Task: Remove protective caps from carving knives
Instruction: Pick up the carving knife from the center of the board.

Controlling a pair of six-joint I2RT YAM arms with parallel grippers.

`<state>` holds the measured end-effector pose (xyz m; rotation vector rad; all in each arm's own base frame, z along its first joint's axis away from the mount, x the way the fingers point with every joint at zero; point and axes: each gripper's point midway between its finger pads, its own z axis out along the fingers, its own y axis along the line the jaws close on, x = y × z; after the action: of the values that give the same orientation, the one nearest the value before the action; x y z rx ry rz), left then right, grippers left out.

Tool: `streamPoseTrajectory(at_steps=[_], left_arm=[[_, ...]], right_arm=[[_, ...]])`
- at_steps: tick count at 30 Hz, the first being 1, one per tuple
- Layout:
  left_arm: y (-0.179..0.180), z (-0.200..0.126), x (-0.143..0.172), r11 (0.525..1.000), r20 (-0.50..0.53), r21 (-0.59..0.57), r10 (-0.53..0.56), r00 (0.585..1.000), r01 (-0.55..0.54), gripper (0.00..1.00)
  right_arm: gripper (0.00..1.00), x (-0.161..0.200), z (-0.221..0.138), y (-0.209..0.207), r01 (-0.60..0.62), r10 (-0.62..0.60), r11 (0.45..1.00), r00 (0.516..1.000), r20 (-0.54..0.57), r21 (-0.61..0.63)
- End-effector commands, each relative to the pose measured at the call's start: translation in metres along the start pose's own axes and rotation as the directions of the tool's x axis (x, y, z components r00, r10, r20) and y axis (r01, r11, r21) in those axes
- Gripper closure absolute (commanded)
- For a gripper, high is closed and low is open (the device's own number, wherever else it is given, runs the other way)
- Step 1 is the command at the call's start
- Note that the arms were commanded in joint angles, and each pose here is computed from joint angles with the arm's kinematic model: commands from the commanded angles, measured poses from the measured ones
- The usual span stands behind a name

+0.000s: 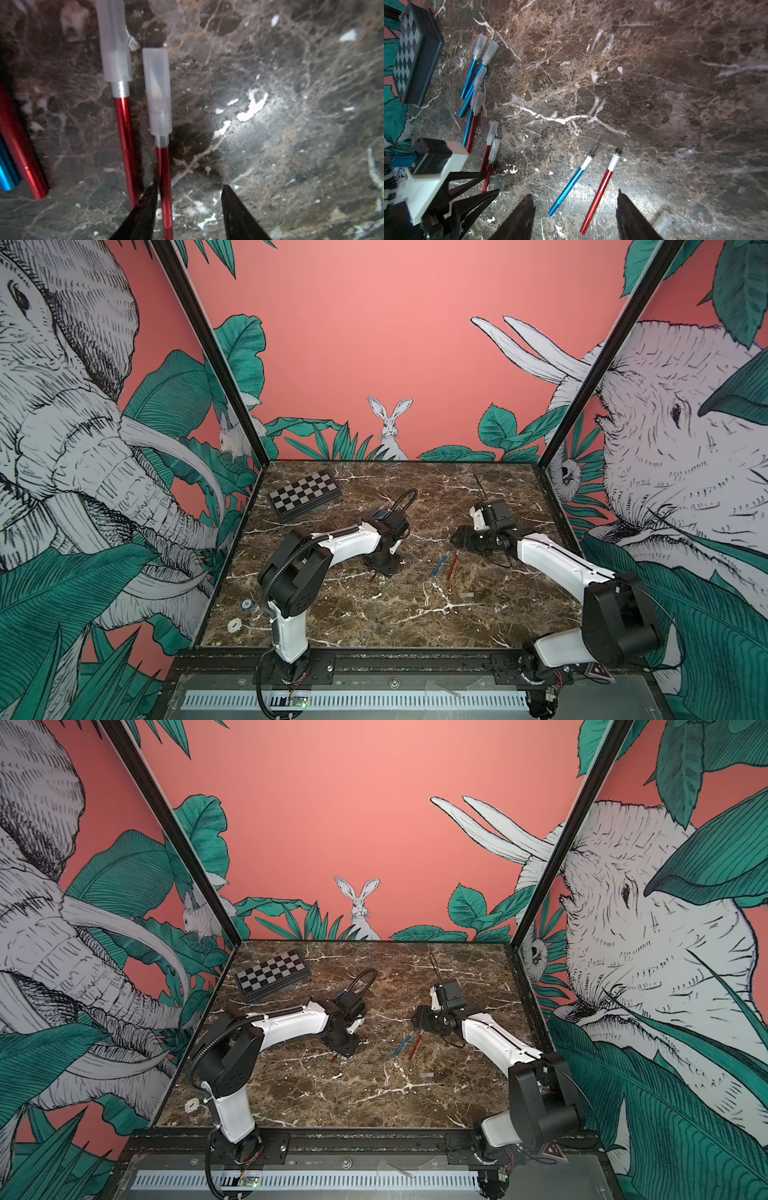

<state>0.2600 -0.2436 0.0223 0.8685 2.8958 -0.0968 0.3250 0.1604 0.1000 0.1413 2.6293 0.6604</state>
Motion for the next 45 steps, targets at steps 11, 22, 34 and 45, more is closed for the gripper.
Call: streamPoseTrajectory(at_steps=[11,22,34,45], left_arm=[[0.008,0.002,-0.01,1.0,0.015,-0.015,0.01,1.0,-0.009,0.56],[0.015,0.01,-0.006,0.999,-0.022,-0.017,0.039,0.999,-0.04,0.68],[0.006,0.03,0.007,0.998,-0.08,0.042,0.044,0.996,-0.041,0.79],[-0.003,0.017,-0.001,0.994,-0.035,0.096,0.055,0.998,-0.052,0.9]], right_arm=[[0.41,-0.006,-0.001,0.003,0.016,-0.015,1.0,1.0,0.022,-0.019],[0.42,-0.006,-0.005,0.001,0.019,-0.018,1.0,0.999,0.028,-0.016],[0.43,-0.005,-0.004,0.0,0.015,-0.015,1.0,1.0,0.027,-0.018],[0.44,-0.01,-0.002,0.008,0.028,-0.026,0.998,0.999,0.028,-0.05]])
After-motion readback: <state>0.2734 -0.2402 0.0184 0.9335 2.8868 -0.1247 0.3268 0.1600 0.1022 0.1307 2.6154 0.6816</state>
